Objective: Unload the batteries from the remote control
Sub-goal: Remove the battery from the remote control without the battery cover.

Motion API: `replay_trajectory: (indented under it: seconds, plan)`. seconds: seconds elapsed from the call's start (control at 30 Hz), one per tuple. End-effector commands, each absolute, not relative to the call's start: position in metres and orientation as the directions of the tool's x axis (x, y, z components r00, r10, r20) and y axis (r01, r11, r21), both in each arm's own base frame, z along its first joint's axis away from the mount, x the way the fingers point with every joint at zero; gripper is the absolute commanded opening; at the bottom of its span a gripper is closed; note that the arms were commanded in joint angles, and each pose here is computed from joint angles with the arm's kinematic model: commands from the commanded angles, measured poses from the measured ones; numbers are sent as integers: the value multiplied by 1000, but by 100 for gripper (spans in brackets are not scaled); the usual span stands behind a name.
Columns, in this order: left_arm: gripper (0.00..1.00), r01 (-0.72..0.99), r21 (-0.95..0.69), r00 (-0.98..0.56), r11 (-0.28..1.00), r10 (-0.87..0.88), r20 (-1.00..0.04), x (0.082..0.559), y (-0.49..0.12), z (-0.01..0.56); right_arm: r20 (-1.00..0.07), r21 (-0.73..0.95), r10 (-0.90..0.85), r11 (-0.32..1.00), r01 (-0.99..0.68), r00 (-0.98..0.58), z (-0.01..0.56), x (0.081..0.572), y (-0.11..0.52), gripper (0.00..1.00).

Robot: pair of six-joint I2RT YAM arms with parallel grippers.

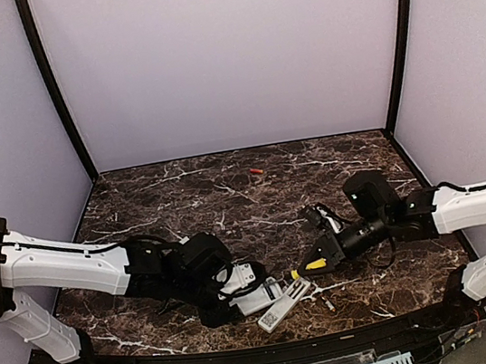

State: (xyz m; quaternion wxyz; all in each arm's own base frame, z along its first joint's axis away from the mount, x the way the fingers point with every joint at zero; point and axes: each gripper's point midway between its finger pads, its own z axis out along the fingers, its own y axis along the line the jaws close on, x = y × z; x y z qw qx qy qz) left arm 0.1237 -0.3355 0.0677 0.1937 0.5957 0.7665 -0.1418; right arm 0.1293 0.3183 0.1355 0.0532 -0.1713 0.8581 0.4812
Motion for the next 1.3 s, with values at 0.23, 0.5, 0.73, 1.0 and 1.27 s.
replay_trajectory:
  seconds: [0.23,0.5,0.73,1.0,1.27]
  plan:
    - [30,965,8,-219,260,829,-514,123,-339,78,-312,790,-231,476,-387,-922,160,135,310,0]
    - [29,965,15,-218,262,833,-508,124,-337,78,-303,700,-255,594,-396,-918,150,139,293,0]
    - [29,966,16,-216,259,836,-504,124,-338,78,-291,670,-297,615,-416,-909,140,137,303,0]
    - [28,967,14,-212,254,835,-507,123,-338,80,-313,633,-305,639,-437,-900,142,141,308,0]
    - [27,968,6,-215,249,846,-487,121,-336,72,-344,674,-302,580,-457,-889,166,134,310,0]
